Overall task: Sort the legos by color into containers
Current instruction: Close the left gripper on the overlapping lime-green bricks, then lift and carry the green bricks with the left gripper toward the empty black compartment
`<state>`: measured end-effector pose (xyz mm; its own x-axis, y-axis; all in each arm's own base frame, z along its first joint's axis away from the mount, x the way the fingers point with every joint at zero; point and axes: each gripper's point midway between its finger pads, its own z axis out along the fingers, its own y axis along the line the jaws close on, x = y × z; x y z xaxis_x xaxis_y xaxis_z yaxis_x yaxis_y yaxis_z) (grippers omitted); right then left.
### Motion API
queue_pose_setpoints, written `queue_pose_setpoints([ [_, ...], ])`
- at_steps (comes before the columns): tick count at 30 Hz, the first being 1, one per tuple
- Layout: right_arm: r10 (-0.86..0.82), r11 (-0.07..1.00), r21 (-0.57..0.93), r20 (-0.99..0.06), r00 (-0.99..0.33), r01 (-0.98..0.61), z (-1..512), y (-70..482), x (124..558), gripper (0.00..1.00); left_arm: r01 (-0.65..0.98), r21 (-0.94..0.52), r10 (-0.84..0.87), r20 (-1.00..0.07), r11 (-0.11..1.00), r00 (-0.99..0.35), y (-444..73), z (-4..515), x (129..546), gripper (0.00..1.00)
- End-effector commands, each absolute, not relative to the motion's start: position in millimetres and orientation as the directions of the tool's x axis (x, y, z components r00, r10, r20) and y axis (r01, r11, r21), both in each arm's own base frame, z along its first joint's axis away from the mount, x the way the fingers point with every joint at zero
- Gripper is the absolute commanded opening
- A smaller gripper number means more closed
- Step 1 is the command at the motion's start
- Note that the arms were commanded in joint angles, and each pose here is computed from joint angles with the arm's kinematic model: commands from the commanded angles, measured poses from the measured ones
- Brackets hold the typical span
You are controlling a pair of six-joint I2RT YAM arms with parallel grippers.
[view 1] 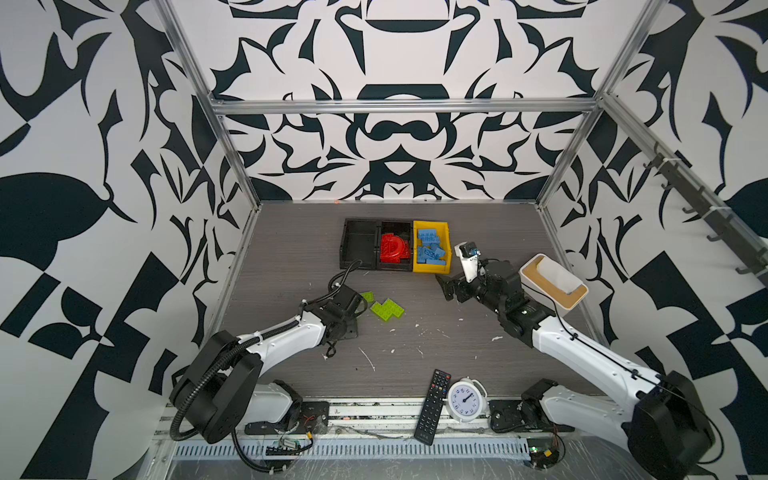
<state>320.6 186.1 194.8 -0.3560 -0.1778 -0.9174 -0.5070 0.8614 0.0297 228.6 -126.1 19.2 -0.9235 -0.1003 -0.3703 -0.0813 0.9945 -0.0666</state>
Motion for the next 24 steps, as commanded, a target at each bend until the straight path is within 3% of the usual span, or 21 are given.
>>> queue_pose_setpoints([
  [1,-0.148,0.856,0.043,-0.934,-0.325,-0.516,213,191,325,1.0,-0.116,-0.042,-0.123,-0.377,0.992,-0.918,-118,21,232,0.61],
  [3,-0.149,0.855,0.044,-0.934,-0.325,-0.517,212,191,325,1.0,-0.119,-0.046,-0.128,-0.382,0.992,-0.915,-118,21,232,0.59],
  [6,-0.149,0.855,0.045,-0.933,-0.327,-0.517,212,192,326,1.0,-0.126,-0.043,-0.133,-0.372,0.991,-0.919,-117,20,233,0.46],
  [14,-0.153,0.854,0.044,-0.931,-0.331,-0.518,210,192,326,1.0,-0.148,-0.039,-0.152,-0.331,0.988,-0.931,-114,19,227,0.34],
  [17,-0.148,0.853,0.046,-0.934,-0.326,-0.519,212,192,325,1.0,-0.152,-0.051,-0.16,-0.335,0.987,-0.929,-113,29,223,0.23],
  [24,-0.145,0.85,0.052,-0.934,-0.328,-0.524,213,193,324,0.99,-0.142,-0.109,-0.175,-0.412,0.984,-0.894,-106,67,217,0.23],
])
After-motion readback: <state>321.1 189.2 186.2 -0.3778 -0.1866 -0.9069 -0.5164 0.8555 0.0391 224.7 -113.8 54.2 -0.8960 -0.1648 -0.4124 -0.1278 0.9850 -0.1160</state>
